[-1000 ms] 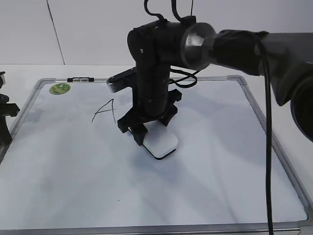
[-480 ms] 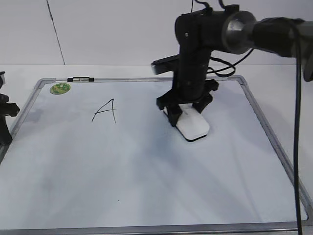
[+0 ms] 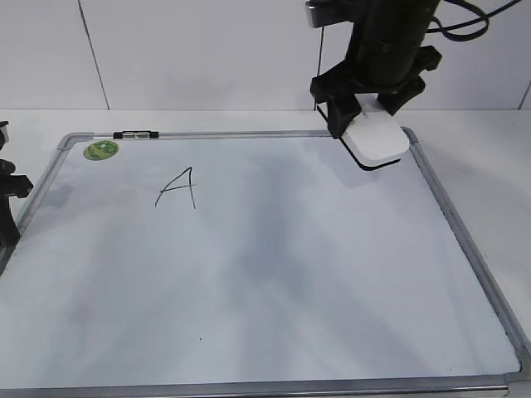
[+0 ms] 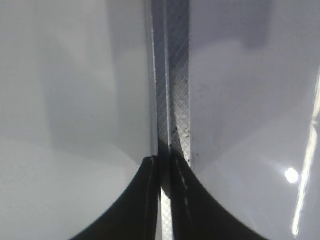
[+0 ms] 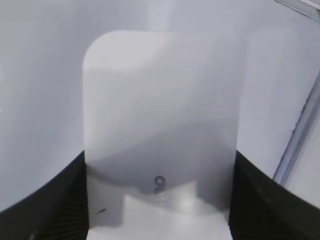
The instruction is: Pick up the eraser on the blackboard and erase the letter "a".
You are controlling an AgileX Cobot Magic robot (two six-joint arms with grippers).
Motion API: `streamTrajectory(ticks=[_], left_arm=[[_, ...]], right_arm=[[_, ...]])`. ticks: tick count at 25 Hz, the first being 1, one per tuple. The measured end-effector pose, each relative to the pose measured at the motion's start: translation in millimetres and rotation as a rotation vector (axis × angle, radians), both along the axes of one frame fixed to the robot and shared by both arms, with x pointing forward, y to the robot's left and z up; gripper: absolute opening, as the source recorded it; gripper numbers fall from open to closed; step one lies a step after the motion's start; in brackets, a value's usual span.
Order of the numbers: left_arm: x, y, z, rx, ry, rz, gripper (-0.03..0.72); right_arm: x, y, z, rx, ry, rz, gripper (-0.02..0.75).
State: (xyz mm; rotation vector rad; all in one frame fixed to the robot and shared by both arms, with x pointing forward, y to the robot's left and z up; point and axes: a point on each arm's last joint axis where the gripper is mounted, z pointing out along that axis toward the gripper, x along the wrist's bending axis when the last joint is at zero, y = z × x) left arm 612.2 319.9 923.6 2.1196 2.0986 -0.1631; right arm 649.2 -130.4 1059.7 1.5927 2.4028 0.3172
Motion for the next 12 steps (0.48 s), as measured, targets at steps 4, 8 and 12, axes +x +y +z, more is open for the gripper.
streamTrajectory(ticks=[4,8,12], left_arm=[[0.0,0.0,0.0,0.000,0.000,0.000,0.017],[0.0,0.0,0.0,0.000,0.000,0.000,0.017],[0.0,0.0,0.0,0.000,0.000,0.000,0.017]], right_arm=[[-21.0,-18.2,4.6,-0.018,0.035,-0.054,0.529],[-37.9,-47.1,-6.2,-0.034,0.107,-0.141,0.529],[-46.9,-82.0,-28.5,-0.020,0.184,-0.241,0.529]])
